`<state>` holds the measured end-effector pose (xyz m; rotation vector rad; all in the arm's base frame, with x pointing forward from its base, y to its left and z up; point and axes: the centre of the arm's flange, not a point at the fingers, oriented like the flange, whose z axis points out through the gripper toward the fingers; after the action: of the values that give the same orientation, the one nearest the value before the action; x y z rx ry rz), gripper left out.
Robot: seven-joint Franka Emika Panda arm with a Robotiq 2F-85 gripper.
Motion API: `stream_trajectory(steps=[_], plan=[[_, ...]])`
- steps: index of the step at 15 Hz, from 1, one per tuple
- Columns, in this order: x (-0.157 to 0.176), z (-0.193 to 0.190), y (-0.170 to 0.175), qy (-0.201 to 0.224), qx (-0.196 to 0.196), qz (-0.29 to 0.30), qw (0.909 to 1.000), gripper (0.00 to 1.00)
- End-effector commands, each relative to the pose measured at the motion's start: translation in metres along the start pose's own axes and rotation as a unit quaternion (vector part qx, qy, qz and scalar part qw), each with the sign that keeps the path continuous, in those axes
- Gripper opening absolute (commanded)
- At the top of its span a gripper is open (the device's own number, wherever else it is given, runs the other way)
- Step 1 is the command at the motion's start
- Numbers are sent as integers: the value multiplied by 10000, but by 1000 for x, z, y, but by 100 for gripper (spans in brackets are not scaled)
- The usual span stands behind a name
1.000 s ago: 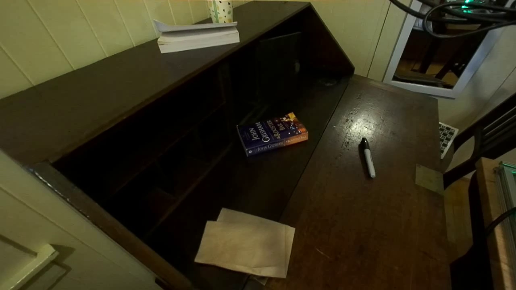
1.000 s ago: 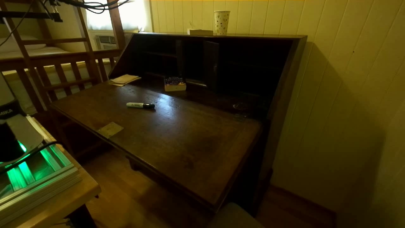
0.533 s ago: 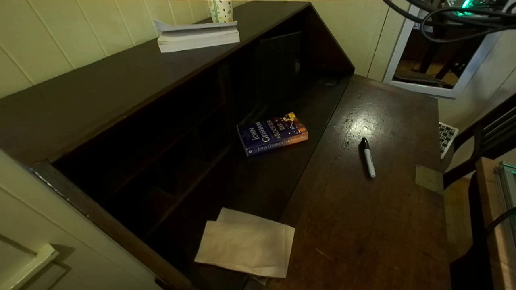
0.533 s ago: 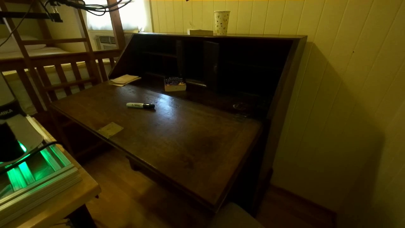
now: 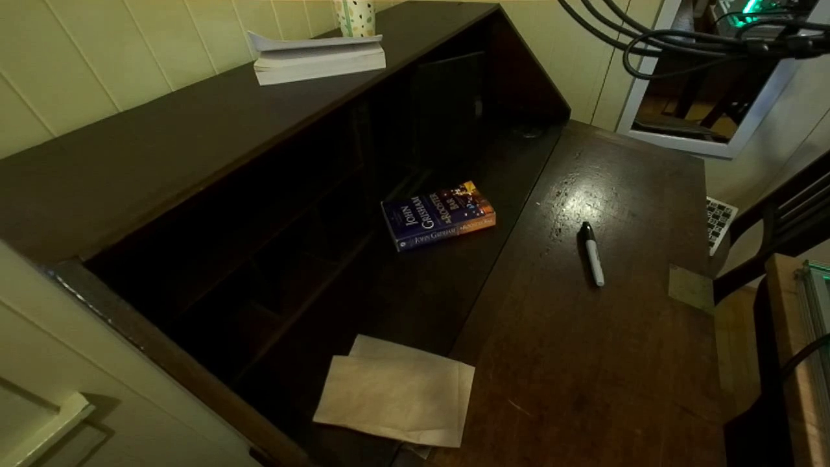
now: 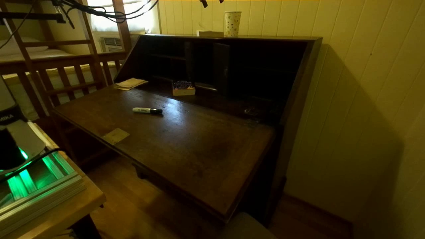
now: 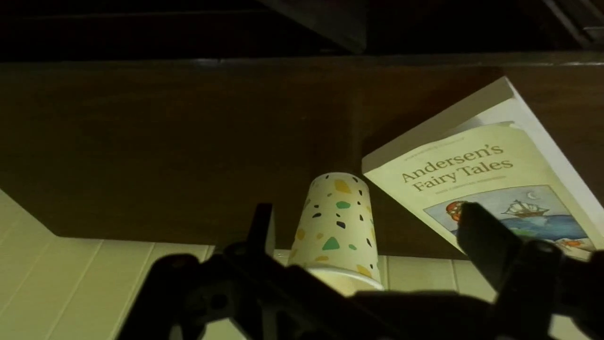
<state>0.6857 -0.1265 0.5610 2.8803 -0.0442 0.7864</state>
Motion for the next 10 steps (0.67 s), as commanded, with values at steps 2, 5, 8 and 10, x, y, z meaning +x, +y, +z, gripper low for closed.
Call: stream_trajectory(steps=[2, 5, 8, 10], plan=[[34, 17, -9, 306, 549, -7, 9980, 100], [40, 18, -23, 442, 1049, 253, 9932, 100], [29, 16, -32, 339, 946, 244, 9946, 100], [31, 18, -35, 347, 972, 231, 9944, 100]])
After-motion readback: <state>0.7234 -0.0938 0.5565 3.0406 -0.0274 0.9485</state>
